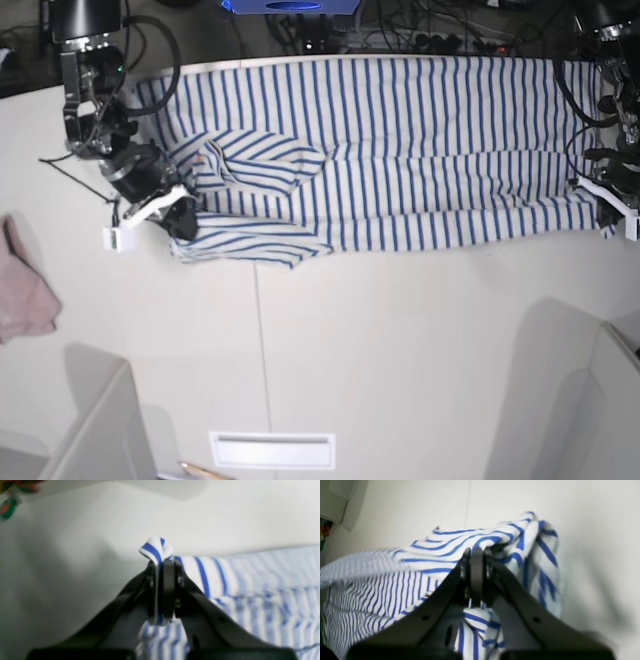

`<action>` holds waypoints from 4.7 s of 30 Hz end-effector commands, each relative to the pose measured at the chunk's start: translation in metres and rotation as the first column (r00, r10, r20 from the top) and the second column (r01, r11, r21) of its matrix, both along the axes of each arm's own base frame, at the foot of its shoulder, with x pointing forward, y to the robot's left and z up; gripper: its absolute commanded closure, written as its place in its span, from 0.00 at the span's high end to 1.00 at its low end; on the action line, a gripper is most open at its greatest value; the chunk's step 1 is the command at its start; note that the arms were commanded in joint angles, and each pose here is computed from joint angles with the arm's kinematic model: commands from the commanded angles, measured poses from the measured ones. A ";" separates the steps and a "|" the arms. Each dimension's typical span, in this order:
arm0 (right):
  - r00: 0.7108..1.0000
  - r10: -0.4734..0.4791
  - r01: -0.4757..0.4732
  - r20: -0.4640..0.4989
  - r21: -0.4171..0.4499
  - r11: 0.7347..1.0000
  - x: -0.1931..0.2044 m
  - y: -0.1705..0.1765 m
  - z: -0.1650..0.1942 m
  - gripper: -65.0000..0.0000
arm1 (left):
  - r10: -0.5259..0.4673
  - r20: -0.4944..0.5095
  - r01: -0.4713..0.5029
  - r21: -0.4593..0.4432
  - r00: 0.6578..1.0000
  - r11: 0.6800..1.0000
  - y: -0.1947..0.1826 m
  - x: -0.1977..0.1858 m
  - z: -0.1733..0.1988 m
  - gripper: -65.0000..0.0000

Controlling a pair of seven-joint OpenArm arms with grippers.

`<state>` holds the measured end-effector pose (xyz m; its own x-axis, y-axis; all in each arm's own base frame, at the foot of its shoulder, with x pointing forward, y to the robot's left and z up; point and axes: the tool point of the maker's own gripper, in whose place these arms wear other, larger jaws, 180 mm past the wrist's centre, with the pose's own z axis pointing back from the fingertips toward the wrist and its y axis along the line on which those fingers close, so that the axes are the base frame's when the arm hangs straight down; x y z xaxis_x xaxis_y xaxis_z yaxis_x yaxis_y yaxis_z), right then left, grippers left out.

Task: Fold the T-shirt properly
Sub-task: 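Lift the hem and fold it over onto the collar edge with both grippers, then open both grippers and reposition them on the folded edge, then grasp the folded shirt's edge with both grippers and pull it taut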

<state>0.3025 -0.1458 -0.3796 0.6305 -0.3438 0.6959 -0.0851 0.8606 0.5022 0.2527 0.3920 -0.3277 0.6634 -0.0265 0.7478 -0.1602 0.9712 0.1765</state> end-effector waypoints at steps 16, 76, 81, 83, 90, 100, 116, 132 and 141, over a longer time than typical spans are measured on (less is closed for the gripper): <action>1.000 0.019 -0.019 0.023 -0.001 1.000 -0.010 -0.006 0.042 0.00 | -0.101 -0.029 0.103 0.084 0.994 0.991 -0.019 -0.027 0.017 0.00; 0.955 0.013 -0.069 -0.297 -0.178 0.982 -0.111 -0.020 -0.013 0.00 | -0.119 -0.291 0.203 0.278 0.949 0.939 -0.016 -0.102 -0.006 0.00; 0.955 0.014 -0.068 -0.298 -0.172 0.983 -0.111 -0.018 -0.014 0.00 | -0.119 -0.291 0.203 0.278 0.949 0.939 -0.016 -0.102 -0.006 0.00; 0.955 0.011 -0.065 -0.297 -0.173 0.983 -0.111 -0.019 -0.013 0.00 | -0.119 -0.291 0.203 0.278 0.949 0.939 -0.016 -0.102 -0.006 0.00; 0.957 0.014 -0.075 -0.291 -0.202 0.976 -0.108 -0.028 -0.011 0.19 | -0.094 -0.283 0.180 0.297 0.955 0.938 -0.006 -0.103 0.001 0.64; 0.988 0.038 -0.070 -0.151 -0.213 0.975 -0.089 -0.016 0.026 0.21 | 0.032 -0.175 0.025 0.314 0.984 0.949 0.010 -0.112 0.023 0.62; 0.942 0.141 -0.227 -0.305 -0.267 0.937 -0.088 0.027 -0.044 0.00 | 0.171 -0.235 -0.143 0.133 0.957 0.981 0.004 -0.111 -0.066 0.00; 0.956 -0.068 -0.020 -0.284 -0.296 0.955 -0.010 -0.042 -0.053 0.00 | 0.217 -0.271 -0.213 0.044 0.938 0.976 0.000 -0.003 -0.083 0.00; 0.997 -0.003 -0.020 -0.072 -0.308 0.951 0.004 -0.009 0.033 0.00 | 0.199 -0.140 -0.182 0.124 0.970 0.975 0.006 0.022 0.010 0.00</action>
<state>0.3026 -0.1509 -0.3543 0.7057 -0.1211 0.6981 -0.0609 0.9713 0.2300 0.2732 0.3939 -0.3257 0.7754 0.0544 0.6292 -0.3078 0.9025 0.3012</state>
